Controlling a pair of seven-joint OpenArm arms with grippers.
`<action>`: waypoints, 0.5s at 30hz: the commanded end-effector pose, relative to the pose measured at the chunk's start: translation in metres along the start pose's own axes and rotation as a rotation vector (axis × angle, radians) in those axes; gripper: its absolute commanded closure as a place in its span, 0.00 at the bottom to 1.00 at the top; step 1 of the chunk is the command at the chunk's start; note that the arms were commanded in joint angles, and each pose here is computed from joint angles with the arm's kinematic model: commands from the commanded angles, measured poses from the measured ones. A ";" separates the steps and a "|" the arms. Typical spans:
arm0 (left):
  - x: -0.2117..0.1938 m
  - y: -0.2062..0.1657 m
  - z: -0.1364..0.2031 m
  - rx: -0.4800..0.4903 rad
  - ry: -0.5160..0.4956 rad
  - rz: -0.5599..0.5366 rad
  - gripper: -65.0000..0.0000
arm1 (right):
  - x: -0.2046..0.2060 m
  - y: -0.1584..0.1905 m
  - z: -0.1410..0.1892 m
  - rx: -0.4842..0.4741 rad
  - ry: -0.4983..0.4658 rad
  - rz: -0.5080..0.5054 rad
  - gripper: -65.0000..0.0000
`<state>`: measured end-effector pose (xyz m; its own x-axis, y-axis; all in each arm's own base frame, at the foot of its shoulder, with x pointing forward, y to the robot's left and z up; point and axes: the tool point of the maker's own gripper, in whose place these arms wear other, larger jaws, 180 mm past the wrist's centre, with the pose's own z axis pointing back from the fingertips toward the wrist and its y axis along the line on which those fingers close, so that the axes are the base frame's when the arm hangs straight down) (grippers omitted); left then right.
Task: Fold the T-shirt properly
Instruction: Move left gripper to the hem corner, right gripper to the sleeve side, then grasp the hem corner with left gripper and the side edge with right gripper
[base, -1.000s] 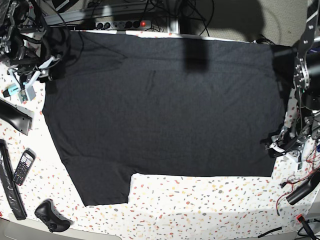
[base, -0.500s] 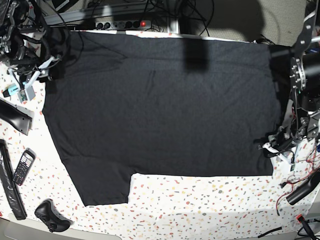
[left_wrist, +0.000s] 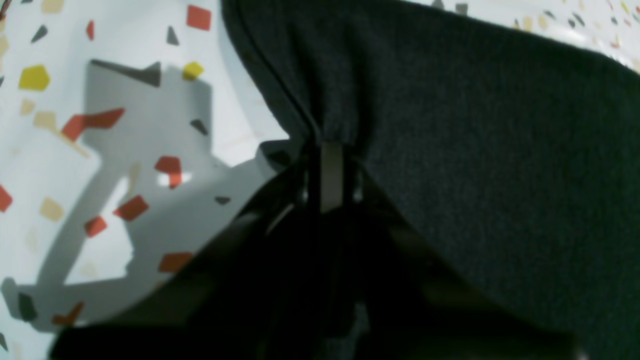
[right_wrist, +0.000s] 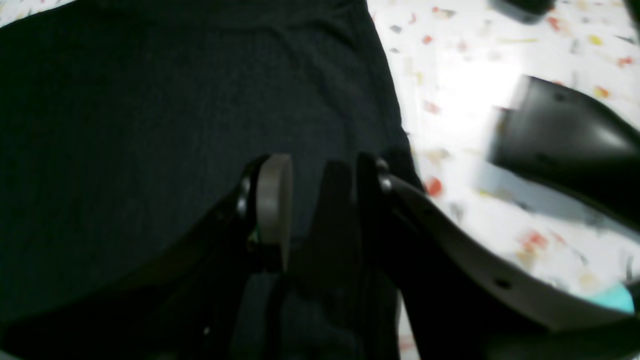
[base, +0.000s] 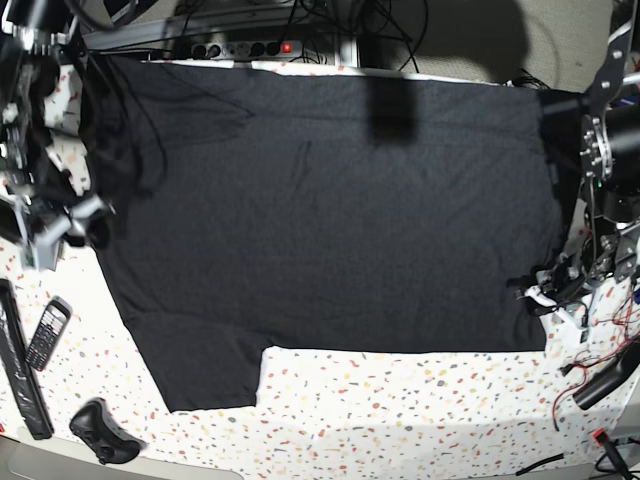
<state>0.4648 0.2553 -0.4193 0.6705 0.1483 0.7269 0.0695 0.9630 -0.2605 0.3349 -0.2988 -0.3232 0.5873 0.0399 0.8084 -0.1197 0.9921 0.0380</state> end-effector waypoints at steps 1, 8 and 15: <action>0.018 0.002 0.003 0.002 -0.026 -0.015 1.00 | 0.031 -0.008 -0.002 -0.008 -0.051 0.032 0.67; 0.016 0.002 0.003 0.001 -0.014 -0.015 1.00 | 0.105 -0.037 -0.053 -0.062 -0.029 0.001 0.67; 0.015 0.002 0.003 0.002 -0.011 -0.015 1.00 | 0.126 -0.071 -0.095 -0.134 0.160 -0.043 0.58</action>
<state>0.4626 0.2543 -0.4213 0.6823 0.1438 0.7167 0.0730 0.9622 -0.2625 0.4806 -0.3465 -0.3083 0.7606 -0.0029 0.6492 0.0101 0.9999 -0.0074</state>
